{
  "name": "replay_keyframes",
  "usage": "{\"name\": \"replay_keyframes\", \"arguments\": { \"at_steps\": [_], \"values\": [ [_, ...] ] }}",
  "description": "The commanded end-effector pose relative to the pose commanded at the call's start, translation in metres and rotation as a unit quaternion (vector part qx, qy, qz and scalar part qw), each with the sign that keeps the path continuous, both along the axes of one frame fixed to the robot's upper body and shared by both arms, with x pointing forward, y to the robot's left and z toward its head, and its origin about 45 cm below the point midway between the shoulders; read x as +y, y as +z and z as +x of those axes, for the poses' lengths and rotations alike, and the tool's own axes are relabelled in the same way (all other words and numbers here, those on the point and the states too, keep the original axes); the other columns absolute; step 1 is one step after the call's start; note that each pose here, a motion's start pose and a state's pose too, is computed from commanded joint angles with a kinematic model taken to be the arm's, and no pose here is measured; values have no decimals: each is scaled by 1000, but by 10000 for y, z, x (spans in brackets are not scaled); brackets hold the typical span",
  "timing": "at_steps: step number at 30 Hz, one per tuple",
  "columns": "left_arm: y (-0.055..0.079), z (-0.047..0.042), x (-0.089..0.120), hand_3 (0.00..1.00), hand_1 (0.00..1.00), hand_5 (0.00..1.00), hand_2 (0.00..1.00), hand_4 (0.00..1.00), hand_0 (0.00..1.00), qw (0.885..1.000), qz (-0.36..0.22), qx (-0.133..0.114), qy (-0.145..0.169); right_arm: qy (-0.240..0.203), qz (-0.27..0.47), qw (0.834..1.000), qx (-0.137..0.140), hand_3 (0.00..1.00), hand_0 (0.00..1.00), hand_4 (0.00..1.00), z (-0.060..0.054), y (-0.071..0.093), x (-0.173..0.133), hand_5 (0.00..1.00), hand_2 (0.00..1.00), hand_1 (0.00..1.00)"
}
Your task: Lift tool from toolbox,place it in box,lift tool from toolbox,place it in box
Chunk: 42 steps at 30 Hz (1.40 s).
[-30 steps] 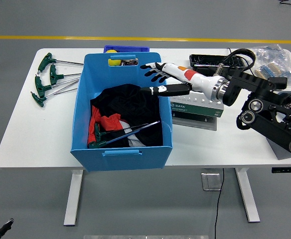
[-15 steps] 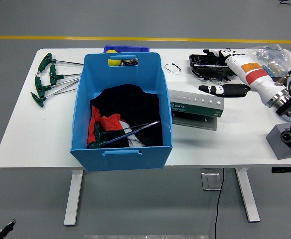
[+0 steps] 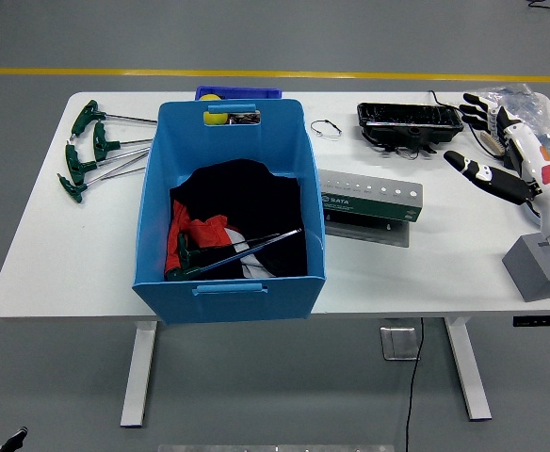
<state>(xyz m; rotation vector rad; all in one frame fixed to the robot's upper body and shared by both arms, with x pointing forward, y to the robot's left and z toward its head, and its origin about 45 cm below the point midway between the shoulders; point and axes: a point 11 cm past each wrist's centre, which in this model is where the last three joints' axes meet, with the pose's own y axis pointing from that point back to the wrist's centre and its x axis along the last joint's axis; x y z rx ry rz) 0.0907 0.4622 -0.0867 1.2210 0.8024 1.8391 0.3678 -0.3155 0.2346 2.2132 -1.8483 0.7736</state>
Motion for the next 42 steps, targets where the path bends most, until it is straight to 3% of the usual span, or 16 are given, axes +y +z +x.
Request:
{"name": "replay_keyframes", "arguments": {
  "at_steps": [7,16,21,24,29,32,36,42],
  "values": [
    [2,11,1,678,871,666,884,683,858,1000,0,2,-6,-25,49,998,22,890,871,998,-114,-184,-78,805,863,827],
    [-1,131,-69,678,870,664,885,683,858,1000,-5,-2,-14,-38,66,997,18,888,868,998,-195,-176,-118,859,864,823],
    [-44,72,-140,677,870,665,885,683,858,1000,-12,4,-16,-47,72,996,9,890,869,998,-219,-138,-166,867,864,823],
    [-23,45,-75,677,870,665,885,683,858,1000,-6,6,-13,-48,80,996,6,890,869,998,-174,-135,-127,867,864,823],
    [65,103,96,676,872,664,885,683,857,1000,11,-5,3,-50,93,994,5,884,869,998,-91,-178,-51,873,862,822],
    [169,279,223,676,872,664,885,683,857,1000,25,-17,0,-49,91,995,-1,884,869,998,-21,-141,-10,873,862,822],
    [190,447,167,676,870,664,885,682,857,999,19,-34,-12,-64,87,994,6,885,870,998,-47,-187,-124,866,861,822],
    [199,372,232,675,871,665,884,683,857,999,27,-22,-12,-62,93,994,9,892,870,998,-32,-236,-49,860,863,822]
  ]
}}
